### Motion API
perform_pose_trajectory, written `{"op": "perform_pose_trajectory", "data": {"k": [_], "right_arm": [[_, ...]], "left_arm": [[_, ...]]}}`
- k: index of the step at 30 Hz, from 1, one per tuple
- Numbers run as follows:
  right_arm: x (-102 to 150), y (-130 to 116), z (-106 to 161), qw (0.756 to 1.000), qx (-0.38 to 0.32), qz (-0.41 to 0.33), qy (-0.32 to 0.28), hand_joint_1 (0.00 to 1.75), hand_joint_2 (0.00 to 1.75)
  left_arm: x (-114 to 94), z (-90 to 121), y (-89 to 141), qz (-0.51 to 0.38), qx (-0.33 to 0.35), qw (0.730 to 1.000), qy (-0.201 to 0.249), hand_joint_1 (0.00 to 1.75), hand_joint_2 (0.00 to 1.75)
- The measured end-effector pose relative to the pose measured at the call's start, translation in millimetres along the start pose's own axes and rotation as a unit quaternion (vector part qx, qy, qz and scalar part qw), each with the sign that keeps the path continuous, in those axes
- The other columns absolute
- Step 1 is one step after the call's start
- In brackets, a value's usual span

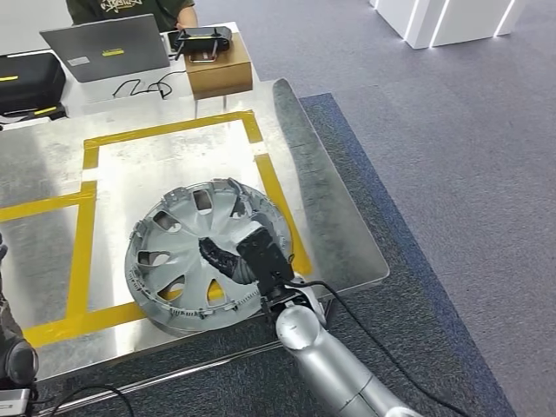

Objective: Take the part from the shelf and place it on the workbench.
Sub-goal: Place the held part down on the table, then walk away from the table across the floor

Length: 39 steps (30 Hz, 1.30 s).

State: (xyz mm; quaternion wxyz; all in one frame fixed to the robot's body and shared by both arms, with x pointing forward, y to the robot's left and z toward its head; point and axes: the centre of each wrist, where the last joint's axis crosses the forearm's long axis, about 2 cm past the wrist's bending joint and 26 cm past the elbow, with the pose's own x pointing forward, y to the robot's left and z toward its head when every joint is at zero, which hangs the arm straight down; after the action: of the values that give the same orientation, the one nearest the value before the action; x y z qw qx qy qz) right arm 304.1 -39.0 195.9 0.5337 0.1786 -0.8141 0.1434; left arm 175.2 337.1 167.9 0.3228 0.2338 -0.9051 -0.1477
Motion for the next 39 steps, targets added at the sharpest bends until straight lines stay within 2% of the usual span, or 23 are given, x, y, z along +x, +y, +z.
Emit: {"op": "perform_pose_trajectory", "data": {"k": [4,9,17,21,30,39], "right_arm": [[6.3,-27.7,30.7,0.996,-0.061,-0.042,-0.054,0.0,1.75],[10.1,-65.1,91.9,0.979,-0.144,-0.093,-0.109,0.0,1.75],[27.3,-101.4,176.8,0.958,-0.213,-0.099,-0.167,0.0,1.75],[35.4,-108.5,202.4,0.957,-0.221,-0.089,-0.168,0.0,0.0],[40.3,-102.4,230.6,0.959,-0.236,-0.015,-0.158,0.0,0.0],[41.3,-100.3,237.4,0.958,-0.243,-0.009,-0.155,0.0,0.0]], "left_arm": [[9.6,10.0,3.1,-0.003,0.005,1.0,0.008,0.0,0.0],[24.5,19.2,1.9,0.004,0.019,1.0,0.017,0.0,0.0],[54.4,29.1,-24.0,0.063,0.038,0.997,0.029,0.0,0.0],[68.9,30.5,-42.6,0.113,0.048,0.992,0.036,0.0,0.0],[93.4,30.8,-69.8,0.177,0.045,0.983,0.034,0.0,0.0],[105.3,32.9,-84.0,0.184,0.036,0.982,0.035,0.0,0.0]]}}
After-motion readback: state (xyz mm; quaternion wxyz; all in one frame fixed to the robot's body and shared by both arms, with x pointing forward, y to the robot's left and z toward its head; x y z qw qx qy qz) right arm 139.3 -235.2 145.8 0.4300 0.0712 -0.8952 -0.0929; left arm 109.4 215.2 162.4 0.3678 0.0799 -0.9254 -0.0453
